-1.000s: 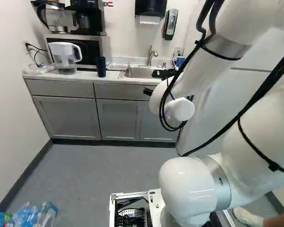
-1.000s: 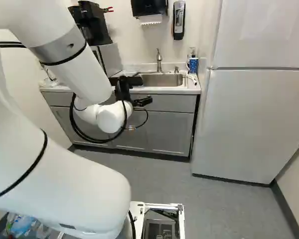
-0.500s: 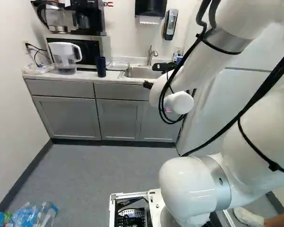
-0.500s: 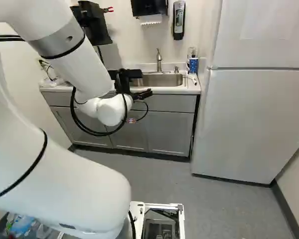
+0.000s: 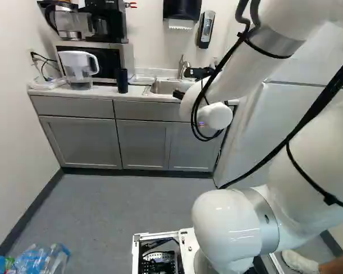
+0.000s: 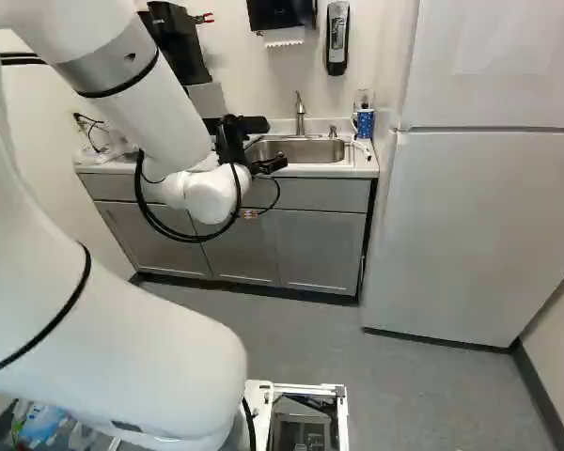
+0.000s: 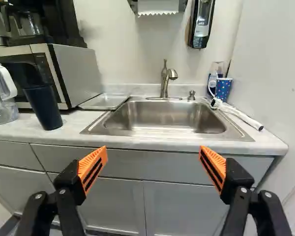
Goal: Rinse the cup and place it in the tray
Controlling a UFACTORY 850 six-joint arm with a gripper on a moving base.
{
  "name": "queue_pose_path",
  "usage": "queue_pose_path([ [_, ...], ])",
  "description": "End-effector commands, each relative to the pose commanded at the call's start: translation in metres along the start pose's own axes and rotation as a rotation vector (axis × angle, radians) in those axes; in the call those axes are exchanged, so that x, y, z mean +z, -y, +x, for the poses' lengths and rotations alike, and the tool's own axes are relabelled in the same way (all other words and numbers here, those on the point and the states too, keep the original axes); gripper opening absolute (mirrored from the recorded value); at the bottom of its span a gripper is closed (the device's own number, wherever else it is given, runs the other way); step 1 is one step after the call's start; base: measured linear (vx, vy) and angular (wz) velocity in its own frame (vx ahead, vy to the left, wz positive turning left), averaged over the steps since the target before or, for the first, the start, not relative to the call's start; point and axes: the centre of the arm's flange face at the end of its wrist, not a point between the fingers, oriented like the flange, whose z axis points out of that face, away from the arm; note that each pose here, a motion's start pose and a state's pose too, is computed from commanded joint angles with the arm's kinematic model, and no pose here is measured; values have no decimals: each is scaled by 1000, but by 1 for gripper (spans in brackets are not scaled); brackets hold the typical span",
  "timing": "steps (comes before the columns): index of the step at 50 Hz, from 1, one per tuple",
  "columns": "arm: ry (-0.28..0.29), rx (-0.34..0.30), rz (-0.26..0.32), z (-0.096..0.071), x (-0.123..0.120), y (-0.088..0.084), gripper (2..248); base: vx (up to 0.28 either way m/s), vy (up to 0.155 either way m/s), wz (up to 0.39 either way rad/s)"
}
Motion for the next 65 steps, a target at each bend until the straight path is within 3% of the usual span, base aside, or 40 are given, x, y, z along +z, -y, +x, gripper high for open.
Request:
queue_pose_path([
  [19, -30, 0, 0, 20, 13, 0, 247, 0, 0, 0],
  [65, -42, 0, 2, 66, 46, 1, 247, 0, 0, 0],
])
